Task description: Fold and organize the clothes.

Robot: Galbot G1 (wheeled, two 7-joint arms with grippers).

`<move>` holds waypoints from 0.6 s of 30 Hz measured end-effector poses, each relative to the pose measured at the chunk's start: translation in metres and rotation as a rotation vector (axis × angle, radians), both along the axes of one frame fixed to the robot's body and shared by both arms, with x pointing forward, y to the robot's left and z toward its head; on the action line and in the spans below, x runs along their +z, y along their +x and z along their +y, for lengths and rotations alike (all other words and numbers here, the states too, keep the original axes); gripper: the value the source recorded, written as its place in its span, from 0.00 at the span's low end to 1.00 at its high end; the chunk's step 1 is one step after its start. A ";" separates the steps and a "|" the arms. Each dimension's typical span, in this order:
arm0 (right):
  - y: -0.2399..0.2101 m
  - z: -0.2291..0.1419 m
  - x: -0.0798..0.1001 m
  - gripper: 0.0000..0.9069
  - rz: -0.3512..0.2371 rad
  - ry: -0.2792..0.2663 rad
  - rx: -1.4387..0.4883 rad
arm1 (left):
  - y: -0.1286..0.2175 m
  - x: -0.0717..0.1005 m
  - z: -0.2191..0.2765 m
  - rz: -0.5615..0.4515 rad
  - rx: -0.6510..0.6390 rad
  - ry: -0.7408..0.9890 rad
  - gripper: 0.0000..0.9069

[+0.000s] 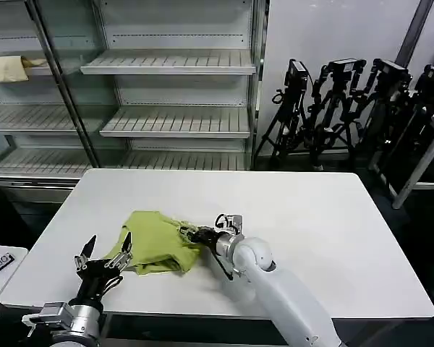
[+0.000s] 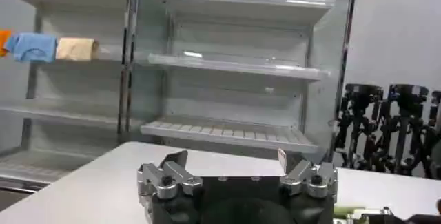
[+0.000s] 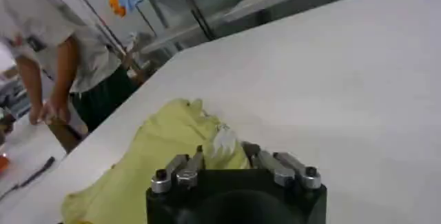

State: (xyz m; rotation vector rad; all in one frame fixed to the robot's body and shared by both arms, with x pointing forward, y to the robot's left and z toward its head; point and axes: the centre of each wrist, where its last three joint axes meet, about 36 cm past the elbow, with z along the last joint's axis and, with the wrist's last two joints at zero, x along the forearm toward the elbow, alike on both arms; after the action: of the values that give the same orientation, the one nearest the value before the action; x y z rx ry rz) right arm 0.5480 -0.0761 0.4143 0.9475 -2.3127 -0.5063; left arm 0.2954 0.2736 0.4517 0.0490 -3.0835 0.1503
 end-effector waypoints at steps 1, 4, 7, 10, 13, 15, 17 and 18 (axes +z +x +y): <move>0.001 -0.002 -0.001 0.00 0.013 0.013 -0.007 | 0.000 0.000 0.000 0.001 -0.001 -0.002 1.00; 0.005 -0.009 -0.005 0.00 0.053 0.056 -0.030 | 0.000 -0.001 -0.002 0.002 -0.003 -0.007 1.00; 0.009 -0.017 -0.008 0.00 0.091 0.099 -0.057 | 0.000 -0.002 -0.004 0.004 -0.006 -0.014 1.00; 0.011 -0.027 -0.012 0.00 0.130 0.141 -0.085 | -0.001 -0.003 -0.006 0.007 -0.011 -0.019 1.00; 0.012 -0.038 -0.014 0.00 0.166 0.186 -0.113 | -0.002 -0.004 -0.009 0.011 -0.016 -0.026 1.00; 0.013 -0.047 -0.016 0.00 0.188 0.215 -0.132 | -0.003 -0.004 -0.011 0.014 -0.021 -0.030 1.00; 0.013 -0.056 -0.017 0.00 0.207 0.240 -0.150 | -0.004 -0.005 -0.013 0.017 -0.024 -0.036 1.00; 0.012 -0.061 -0.017 1.00 0.215 0.252 -0.159 | -0.004 -0.005 -0.014 0.019 -0.025 -0.038 1.00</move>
State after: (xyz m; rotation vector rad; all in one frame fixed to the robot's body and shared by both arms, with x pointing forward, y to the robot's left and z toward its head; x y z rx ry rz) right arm 0.5605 -0.1374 0.3971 0.7814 -2.1716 -0.9366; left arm 0.2912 0.2601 0.4463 0.0096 -3.0601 0.2064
